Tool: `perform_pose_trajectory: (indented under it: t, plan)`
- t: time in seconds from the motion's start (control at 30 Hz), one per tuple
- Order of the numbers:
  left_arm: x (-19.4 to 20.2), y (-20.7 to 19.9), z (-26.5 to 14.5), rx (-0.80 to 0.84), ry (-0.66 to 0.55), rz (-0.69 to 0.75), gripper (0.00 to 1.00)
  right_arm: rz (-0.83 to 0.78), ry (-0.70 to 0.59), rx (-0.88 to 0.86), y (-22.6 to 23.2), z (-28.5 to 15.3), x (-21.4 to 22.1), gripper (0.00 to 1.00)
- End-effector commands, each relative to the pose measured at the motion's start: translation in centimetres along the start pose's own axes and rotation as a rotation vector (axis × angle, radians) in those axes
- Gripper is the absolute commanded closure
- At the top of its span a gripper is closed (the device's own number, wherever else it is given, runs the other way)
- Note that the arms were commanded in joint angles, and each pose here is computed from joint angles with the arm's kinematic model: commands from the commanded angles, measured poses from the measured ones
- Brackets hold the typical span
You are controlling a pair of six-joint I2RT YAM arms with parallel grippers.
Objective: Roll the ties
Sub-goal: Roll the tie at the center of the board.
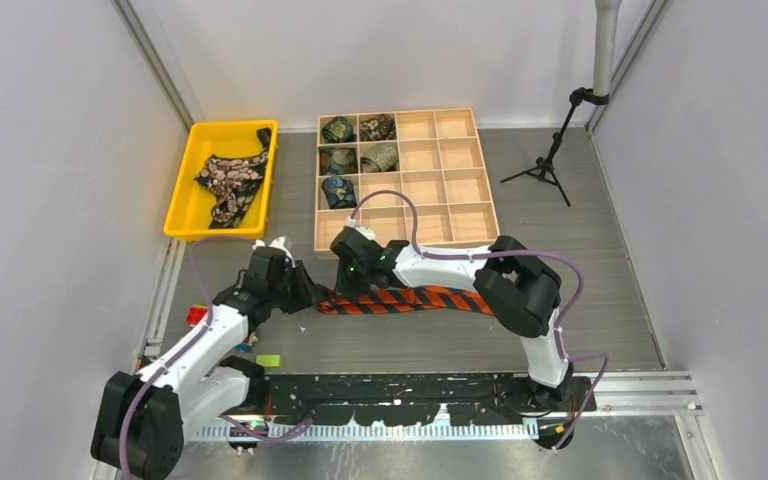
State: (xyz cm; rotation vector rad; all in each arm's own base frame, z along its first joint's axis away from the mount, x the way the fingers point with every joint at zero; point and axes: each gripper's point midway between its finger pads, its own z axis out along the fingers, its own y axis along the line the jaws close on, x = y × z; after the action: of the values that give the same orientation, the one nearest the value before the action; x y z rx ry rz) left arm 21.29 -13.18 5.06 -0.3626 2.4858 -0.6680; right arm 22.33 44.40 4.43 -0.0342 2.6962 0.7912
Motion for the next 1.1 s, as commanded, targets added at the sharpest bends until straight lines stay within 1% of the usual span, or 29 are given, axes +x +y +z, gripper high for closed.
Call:
perform_pose_trajectory:
  t: [0.0,0.2,0.37,0.57,0.77,0.93,1.07]
  plan:
    - [-1.2,-0.2,-0.4,-0.074,-0.04,0.064,0.81,0.008,-0.021,-0.097,3.1,-0.8,-1.0,0.91]
    - [-1.4,0.0,-1.0,-0.137,-0.053,0.102,0.82,0.007,0.004,-0.128,3.8,0.2,-0.5,0.9]
    - [-1.8,0.6,-1.4,-0.216,-0.066,0.156,0.83,-0.003,-0.015,-0.134,3.6,-0.9,-0.8,0.91]
    - [-2.3,1.2,-1.6,-0.305,-0.081,0.219,0.83,-0.007,-0.077,-0.085,1.4,-4.2,-2.2,0.91]
    - [-2.5,1.3,-1.6,-0.388,-0.096,0.289,0.83,0.024,-0.175,0.006,-2.9,-8.0,-4.3,0.9]
    - [-2.3,1.3,-1.3,-0.451,-0.099,0.352,0.84,0.06,-0.24,0.029,-5.7,-11.5,-5.7,0.9]
    - [-2.4,1.3,-1.0,-0.493,-0.104,0.375,0.85,0.085,-0.288,0.058,-7.7,-14.0,-6.6,0.9]
